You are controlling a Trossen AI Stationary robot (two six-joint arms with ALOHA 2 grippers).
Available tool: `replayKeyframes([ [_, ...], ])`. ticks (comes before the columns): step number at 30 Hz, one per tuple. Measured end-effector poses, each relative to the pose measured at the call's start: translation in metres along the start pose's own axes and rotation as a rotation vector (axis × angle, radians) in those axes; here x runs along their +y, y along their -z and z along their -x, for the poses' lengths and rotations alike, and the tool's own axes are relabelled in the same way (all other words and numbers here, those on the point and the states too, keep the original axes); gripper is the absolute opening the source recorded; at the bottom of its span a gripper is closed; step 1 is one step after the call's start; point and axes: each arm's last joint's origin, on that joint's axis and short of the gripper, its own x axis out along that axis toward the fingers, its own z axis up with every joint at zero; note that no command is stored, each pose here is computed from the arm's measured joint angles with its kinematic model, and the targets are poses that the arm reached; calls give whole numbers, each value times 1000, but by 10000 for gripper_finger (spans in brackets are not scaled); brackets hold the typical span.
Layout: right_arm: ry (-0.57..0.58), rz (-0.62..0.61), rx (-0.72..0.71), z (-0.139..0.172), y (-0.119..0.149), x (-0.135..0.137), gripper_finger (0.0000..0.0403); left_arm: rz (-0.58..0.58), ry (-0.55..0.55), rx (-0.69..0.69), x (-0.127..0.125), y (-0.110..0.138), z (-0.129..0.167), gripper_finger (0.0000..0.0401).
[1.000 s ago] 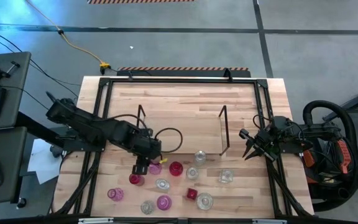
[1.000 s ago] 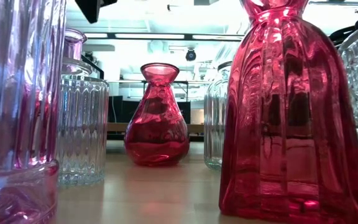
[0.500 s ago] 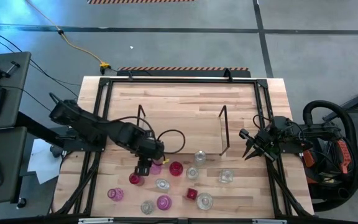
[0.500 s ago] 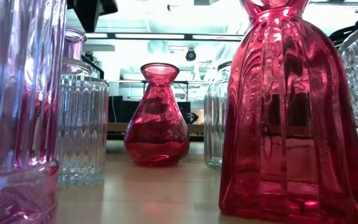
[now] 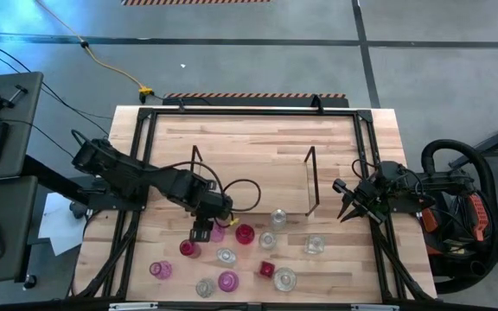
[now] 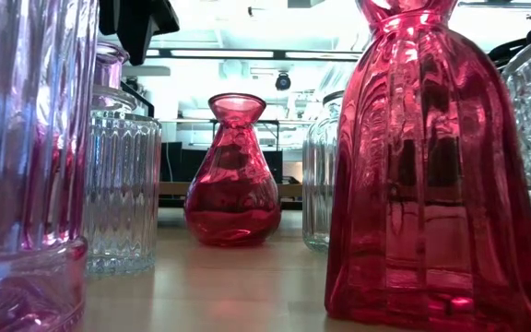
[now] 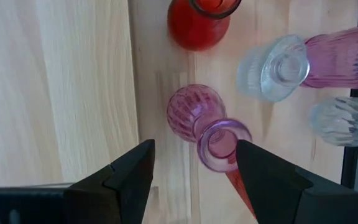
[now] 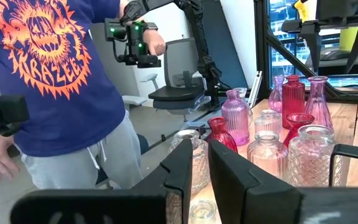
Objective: Sort vases onto shelf
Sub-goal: Put the pink vase on the shelf
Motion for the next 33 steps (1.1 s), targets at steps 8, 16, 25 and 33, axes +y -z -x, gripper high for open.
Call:
replayKeyframes([
  [8, 0, 0, 0, 0, 0, 0, 48, 12, 3, 22, 1, 3, -7, 215],
  [16, 0, 0, 0, 0, 0, 0, 48, 12, 7, 8, 0, 2, -7, 215],
  [25, 0, 0, 0, 0, 0, 0, 48, 38, 8, 8, 0, 2, -7, 215],
  [33, 0, 0, 0, 0, 0, 0, 48, 47, 6, 16, 0, 1, -9, 215],
])
